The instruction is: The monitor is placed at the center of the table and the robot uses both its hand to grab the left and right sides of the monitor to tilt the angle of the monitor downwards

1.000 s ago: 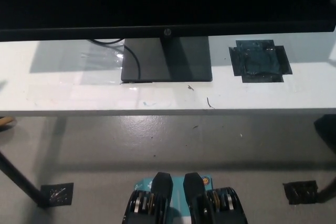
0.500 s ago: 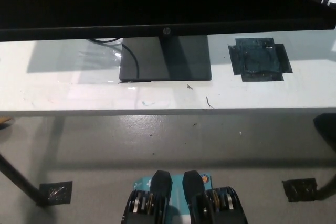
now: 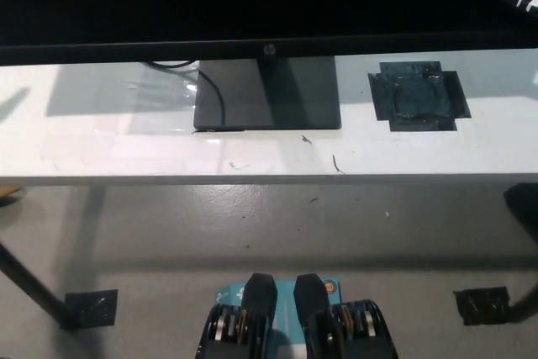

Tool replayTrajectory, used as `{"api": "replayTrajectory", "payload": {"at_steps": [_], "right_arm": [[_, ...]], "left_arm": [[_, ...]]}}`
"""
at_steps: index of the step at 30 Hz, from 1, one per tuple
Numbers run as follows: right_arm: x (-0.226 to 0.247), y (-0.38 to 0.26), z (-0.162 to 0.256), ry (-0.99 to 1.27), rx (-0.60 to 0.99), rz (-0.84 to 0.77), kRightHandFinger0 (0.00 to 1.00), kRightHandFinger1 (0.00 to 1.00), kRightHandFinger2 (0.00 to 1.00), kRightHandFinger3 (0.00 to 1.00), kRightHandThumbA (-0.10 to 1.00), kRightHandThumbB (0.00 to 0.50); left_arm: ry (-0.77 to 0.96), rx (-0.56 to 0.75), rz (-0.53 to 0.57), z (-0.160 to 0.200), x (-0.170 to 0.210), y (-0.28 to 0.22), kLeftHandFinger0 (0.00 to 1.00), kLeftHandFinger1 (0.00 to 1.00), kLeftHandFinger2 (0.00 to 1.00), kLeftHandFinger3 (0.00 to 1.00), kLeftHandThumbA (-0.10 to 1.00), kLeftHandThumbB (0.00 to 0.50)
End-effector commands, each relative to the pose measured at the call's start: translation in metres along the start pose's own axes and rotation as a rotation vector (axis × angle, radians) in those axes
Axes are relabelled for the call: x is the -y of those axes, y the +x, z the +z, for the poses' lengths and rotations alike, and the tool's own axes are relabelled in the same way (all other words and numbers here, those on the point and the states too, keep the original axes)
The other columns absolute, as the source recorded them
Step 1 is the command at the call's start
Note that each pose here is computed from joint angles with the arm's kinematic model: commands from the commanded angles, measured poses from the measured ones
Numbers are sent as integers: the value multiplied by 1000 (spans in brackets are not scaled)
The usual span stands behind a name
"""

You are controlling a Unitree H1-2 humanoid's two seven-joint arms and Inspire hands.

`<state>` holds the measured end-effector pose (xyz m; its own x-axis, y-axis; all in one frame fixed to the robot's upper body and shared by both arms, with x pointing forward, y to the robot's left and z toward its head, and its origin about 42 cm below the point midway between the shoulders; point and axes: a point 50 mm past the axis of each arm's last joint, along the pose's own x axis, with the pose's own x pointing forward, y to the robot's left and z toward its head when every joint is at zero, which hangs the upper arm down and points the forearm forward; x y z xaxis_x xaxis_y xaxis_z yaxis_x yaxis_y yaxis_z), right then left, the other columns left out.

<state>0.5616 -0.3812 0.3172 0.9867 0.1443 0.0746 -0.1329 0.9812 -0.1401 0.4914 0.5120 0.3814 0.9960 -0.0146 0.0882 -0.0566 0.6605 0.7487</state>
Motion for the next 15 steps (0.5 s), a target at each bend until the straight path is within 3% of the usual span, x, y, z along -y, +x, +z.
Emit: {"api": "replayTrajectory", "payload": {"at_steps": [1, 2, 3, 4, 8, 9, 12, 15], "right_arm": [[20, 1, 42, -66, 108, -12, 1000, 1000, 1000, 1000, 1000, 393], [20, 1, 43, -87, 104, -7, 1000, 1000, 1000, 1000, 1000, 393], [22, 1, 43, -75, 97, -7, 1000, 1000, 1000, 1000, 1000, 433], [22, 1, 43, -77, 93, -6, 1000, 1000, 1000, 1000, 1000, 448], [22, 1, 44, -85, 90, -3, 1000, 1000, 1000, 1000, 1000, 453], [24, 1, 47, -85, 94, 3, 1000, 1000, 1000, 1000, 1000, 496], [24, 1, 48, -89, 97, 7, 1000, 1000, 1000, 1000, 1000, 500], [26, 0, 48, -143, 88, 20, 1000, 1000, 1000, 1000, 1000, 468]], "left_arm": [[93, 68, 10, 38, -24, 11, 1000, 1000, 1000, 1000, 986, 473], [113, 68, 9, 40, -22, 12, 1000, 1000, 1000, 1000, 987, 470], [102, 62, -12, 44, -18, 17, 1000, 1000, 1000, 1000, 972, 497], [92, 61, -23, 44, -16, 19, 1000, 1000, 1000, 1000, 943, 474], [87, 62, -31, 42, -15, 21, 1000, 1000, 1000, 1000, 927, 466], [103, 62, -51, 46, -8, 28, 1000, 1000, 1000, 1000, 959, 493], [111, 63, -65, 46, -6, 31, 1000, 1000, 1000, 1000, 970, 495], [64, 84, -94, 54, 3, 40, 1000, 1000, 1000, 1000, 879, 500]]}}
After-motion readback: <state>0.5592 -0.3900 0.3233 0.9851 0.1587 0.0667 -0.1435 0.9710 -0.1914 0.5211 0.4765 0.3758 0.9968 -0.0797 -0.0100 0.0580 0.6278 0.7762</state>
